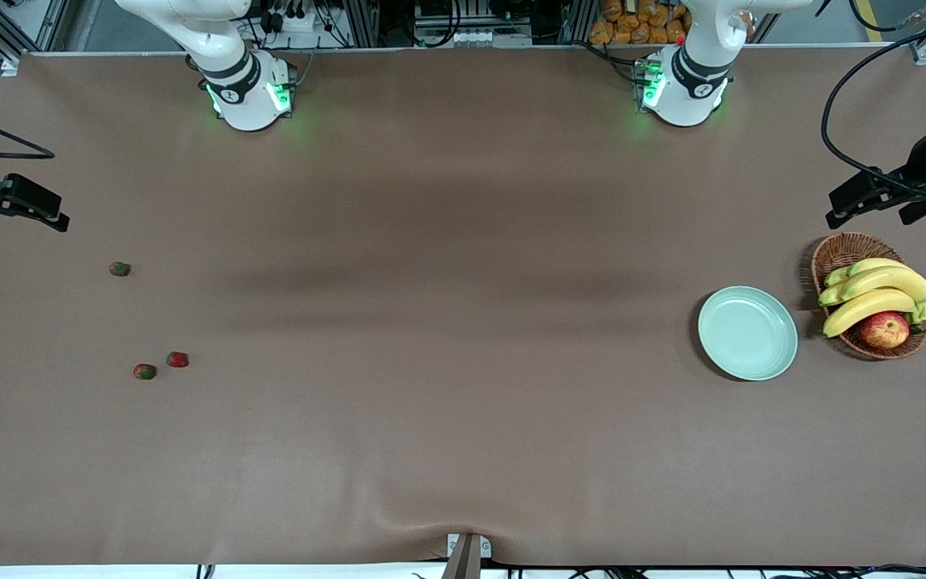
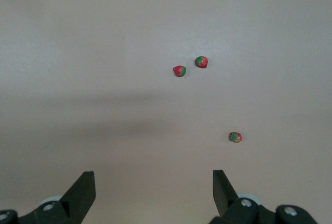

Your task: Collect all strawberries into plate

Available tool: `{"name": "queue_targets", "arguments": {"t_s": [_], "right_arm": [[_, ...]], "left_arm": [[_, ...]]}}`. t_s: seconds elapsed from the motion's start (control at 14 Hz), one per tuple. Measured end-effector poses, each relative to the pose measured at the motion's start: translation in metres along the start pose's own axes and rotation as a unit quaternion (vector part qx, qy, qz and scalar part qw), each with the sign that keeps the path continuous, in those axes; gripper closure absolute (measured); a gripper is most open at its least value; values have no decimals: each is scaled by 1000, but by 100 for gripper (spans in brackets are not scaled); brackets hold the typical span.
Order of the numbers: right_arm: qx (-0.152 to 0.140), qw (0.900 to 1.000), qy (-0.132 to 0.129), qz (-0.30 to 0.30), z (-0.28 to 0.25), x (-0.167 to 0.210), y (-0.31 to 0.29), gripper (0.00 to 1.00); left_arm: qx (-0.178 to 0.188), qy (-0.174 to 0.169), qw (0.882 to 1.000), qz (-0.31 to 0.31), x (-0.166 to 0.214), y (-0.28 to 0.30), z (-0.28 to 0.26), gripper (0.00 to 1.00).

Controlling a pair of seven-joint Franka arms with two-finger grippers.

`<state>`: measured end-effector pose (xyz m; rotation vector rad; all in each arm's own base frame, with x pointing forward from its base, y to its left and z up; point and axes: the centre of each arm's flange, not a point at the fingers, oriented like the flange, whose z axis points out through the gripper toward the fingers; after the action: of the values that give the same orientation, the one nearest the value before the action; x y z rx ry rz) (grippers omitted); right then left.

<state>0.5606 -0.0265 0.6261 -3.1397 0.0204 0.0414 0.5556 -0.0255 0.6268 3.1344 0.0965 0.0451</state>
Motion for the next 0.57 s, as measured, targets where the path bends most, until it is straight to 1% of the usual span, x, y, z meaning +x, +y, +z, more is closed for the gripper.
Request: {"name": "queue_targets", "arguments": {"t_s": [0.29,0.57], "right_arm": [[1,1000,-8,0,13,8,0,0],[5,1000,-23,-2,63,41,0,0]], "left_arm": [[1,-9,1000,0,-2,0,2,0],[1,-9,1000,5,-2,5,2,0]]}}
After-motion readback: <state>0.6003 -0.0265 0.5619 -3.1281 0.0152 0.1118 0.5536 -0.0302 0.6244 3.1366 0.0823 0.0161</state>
